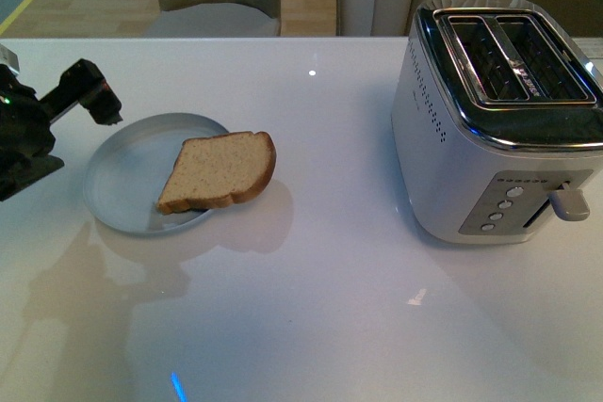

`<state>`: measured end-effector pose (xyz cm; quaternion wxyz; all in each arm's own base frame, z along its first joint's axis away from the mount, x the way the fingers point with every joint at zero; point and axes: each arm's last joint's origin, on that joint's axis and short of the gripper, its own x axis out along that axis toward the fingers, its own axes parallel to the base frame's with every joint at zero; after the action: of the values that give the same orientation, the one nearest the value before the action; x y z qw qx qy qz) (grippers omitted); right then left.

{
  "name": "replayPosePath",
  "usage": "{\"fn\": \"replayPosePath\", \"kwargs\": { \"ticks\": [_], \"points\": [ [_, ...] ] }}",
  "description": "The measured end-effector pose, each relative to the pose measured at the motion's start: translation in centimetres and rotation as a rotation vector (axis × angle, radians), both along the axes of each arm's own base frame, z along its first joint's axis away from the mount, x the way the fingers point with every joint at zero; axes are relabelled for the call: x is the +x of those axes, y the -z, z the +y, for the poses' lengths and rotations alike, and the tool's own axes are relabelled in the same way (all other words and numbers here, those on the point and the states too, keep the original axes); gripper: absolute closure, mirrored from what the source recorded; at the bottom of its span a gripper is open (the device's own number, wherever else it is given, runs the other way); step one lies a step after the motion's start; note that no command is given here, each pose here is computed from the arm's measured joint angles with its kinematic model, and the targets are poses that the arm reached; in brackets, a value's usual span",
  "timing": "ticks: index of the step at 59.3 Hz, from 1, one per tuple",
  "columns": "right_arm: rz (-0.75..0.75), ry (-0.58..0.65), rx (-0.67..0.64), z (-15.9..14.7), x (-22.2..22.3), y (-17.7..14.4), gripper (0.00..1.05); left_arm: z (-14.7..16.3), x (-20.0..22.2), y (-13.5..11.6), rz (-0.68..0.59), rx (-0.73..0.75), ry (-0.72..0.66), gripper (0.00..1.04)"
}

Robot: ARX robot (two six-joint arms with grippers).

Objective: Left arm holds plate, right arm toasts bread

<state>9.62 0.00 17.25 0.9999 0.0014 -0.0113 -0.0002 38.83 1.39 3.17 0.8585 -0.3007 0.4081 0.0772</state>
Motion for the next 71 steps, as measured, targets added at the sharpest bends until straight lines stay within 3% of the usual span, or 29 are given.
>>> {"fn": "replayPosePath", "kwargs": {
  "ticks": [9, 30, 47, 71],
  "points": [
    [0.0, -0.001, 0.0, 0.0, 0.0, 0.0, 0.09, -0.2, -0.2, 1.4, 0.048, -0.01, -0.006, 0.07],
    [0.0, 0.0, 0.0, 0.0, 0.0, 0.0, 0.09, -0.4, 0.0, 1.9, 0.056, -0.044, -0.013, 0.07],
    [0.0, 0.0, 0.0, 0.0, 0.0, 0.0, 0.09, -1.3, -1.8, 3.1, 0.176, -0.04, -0.039, 0.07],
    [0.0, 0.0, 0.0, 0.0, 0.0, 0.0, 0.09, -1.8, -1.0, 4.6, 0.213, -0.027, -0.049, 0.07]
  ]
}}
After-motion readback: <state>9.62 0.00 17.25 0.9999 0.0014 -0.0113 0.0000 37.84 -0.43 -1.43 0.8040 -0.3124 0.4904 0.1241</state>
